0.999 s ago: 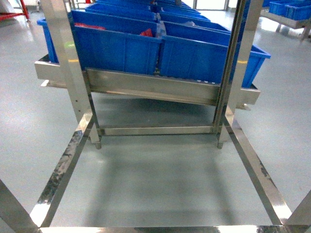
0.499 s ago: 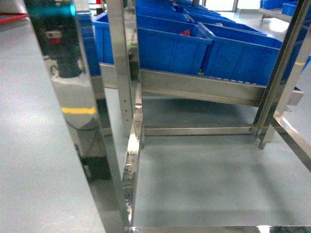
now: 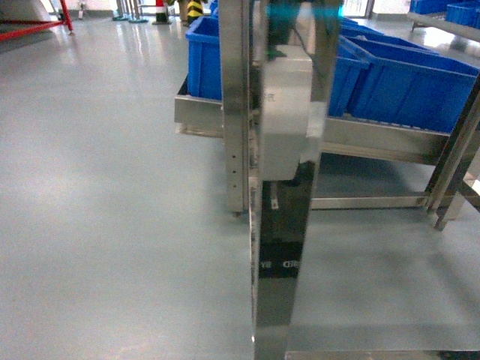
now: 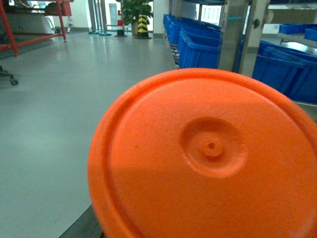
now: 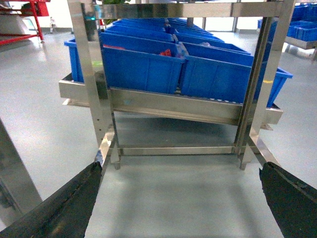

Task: Pick capacitor and pack into box

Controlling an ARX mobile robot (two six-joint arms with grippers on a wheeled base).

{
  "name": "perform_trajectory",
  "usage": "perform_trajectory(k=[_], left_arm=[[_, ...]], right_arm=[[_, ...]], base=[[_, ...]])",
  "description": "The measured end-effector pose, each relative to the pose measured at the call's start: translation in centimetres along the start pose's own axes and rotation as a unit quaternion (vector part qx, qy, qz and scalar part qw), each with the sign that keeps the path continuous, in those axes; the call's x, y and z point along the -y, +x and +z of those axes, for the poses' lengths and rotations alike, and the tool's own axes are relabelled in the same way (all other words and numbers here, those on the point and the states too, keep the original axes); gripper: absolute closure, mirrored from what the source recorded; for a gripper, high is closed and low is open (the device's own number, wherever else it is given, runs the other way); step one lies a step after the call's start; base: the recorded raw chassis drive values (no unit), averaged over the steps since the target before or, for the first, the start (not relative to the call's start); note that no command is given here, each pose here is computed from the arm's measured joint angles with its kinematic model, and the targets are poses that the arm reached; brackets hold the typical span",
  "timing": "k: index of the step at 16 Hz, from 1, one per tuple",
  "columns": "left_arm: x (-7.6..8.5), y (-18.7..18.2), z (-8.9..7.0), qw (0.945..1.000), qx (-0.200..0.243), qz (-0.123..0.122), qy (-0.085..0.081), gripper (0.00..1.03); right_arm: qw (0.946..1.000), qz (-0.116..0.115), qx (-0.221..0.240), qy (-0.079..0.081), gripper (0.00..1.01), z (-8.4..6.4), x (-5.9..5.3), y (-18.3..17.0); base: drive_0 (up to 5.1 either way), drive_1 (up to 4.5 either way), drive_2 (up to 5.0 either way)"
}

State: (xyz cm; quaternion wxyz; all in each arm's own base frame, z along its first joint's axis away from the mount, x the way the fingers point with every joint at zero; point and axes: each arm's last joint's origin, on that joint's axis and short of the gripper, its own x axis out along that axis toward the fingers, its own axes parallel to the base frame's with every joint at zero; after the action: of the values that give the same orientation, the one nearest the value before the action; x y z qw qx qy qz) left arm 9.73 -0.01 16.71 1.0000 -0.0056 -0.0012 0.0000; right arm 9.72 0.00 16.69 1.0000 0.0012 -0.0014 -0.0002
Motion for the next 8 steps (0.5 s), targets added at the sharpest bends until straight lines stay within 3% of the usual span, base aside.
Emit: perform_trajectory(k=[8], left_arm=[[0.0,0.0,-0.01,1.0,-0.001,0.0,0.0,0.58]], right_arm=[[1.0,0.0,0.001,0.0,0.03,0.01,0.0,0.0]], base=[[-5.1,2.38,2.4]])
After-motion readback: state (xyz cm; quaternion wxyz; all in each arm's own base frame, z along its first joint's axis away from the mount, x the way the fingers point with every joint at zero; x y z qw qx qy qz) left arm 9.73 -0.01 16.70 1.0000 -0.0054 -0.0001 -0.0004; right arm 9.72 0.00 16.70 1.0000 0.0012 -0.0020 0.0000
